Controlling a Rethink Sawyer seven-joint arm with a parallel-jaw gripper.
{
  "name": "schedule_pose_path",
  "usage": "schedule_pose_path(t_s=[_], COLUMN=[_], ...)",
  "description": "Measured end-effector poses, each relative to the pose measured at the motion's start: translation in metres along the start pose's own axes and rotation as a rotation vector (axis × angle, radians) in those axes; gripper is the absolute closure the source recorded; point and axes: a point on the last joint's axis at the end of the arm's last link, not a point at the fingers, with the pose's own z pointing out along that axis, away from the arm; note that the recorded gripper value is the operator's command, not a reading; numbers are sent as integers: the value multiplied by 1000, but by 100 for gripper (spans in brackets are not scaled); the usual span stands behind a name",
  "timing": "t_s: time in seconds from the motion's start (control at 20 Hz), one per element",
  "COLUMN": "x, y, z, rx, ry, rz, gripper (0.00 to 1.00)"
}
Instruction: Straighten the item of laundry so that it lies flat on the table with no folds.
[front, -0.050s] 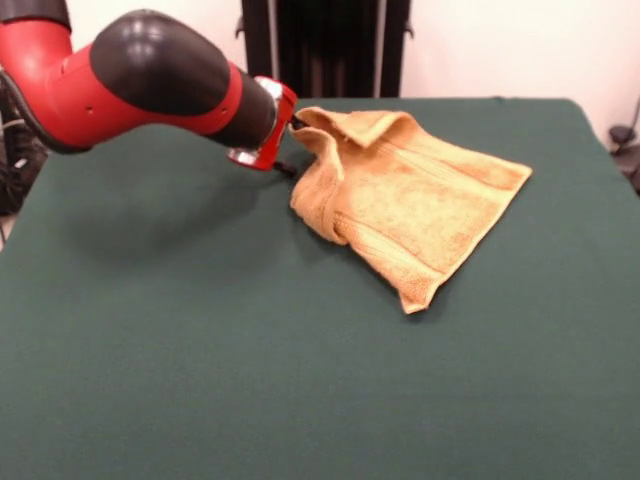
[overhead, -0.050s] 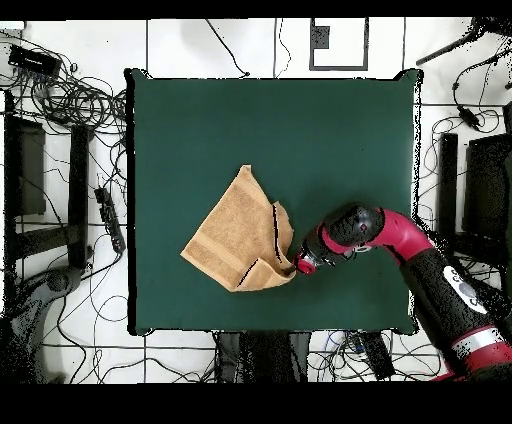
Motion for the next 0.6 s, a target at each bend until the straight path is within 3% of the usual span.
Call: schedule_pose_path(t_s=[0.6], x=[1], y=[-1], z=[-7], rx=[63], ry=[73], rz=[-15], gripper=[0])
